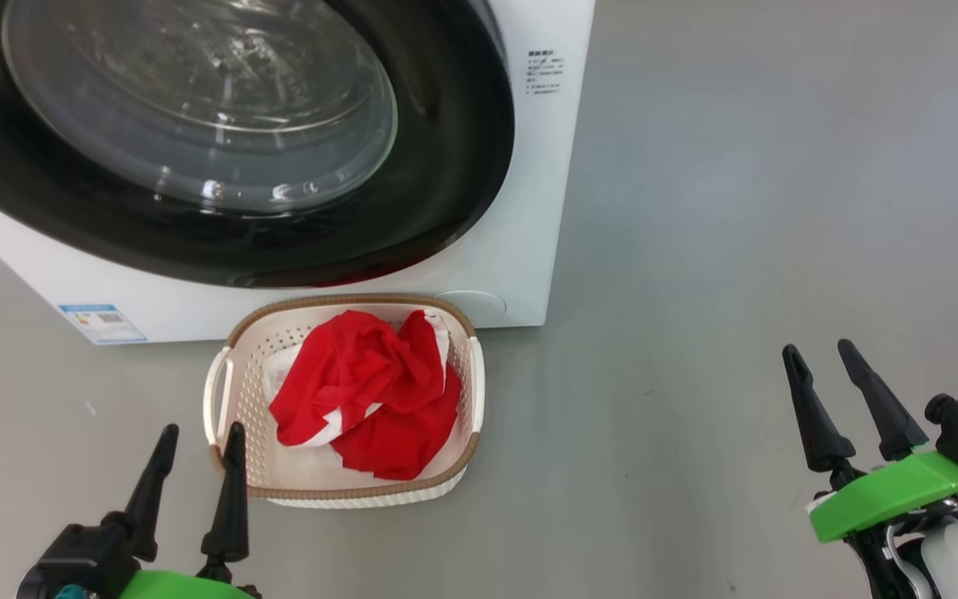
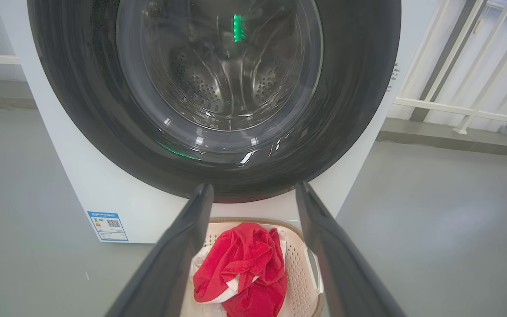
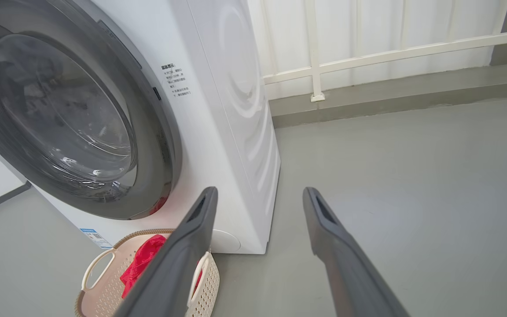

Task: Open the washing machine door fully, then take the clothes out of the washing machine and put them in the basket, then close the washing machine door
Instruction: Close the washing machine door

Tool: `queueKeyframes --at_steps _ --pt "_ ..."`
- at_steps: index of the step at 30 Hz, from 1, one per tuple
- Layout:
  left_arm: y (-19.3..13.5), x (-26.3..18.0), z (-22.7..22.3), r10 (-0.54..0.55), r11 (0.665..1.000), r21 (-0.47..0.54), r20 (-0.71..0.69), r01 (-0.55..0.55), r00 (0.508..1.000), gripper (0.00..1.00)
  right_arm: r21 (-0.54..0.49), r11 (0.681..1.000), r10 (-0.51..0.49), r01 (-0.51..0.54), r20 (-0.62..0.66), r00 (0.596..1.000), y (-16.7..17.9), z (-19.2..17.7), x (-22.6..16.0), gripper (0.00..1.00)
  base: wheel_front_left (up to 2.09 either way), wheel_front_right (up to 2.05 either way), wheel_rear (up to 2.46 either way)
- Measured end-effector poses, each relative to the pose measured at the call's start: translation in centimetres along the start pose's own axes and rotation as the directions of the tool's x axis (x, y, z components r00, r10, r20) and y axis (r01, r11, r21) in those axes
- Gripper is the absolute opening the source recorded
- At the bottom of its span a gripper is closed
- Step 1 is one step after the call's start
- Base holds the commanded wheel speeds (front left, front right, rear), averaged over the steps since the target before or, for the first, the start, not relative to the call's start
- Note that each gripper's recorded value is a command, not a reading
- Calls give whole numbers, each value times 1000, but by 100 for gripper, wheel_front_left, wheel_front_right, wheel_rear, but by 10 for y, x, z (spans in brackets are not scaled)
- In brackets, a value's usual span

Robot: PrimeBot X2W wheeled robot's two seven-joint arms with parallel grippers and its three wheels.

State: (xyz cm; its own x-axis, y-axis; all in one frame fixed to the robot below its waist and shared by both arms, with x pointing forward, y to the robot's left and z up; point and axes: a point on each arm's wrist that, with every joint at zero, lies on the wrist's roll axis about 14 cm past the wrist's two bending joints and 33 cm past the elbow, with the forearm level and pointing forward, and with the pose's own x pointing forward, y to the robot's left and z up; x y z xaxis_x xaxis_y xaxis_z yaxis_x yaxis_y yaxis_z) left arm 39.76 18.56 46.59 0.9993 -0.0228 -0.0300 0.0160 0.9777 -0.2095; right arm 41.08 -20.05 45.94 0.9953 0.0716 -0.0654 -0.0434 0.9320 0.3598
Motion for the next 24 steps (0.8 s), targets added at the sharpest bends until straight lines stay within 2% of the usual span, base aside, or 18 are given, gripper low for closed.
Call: queueKeyframes --at_steps 24 --pt "-2 -22 12 -18 1000 20 29 17 999 100 17 997 -78 78 9 997 -20 0 -46 100 0 0 0"
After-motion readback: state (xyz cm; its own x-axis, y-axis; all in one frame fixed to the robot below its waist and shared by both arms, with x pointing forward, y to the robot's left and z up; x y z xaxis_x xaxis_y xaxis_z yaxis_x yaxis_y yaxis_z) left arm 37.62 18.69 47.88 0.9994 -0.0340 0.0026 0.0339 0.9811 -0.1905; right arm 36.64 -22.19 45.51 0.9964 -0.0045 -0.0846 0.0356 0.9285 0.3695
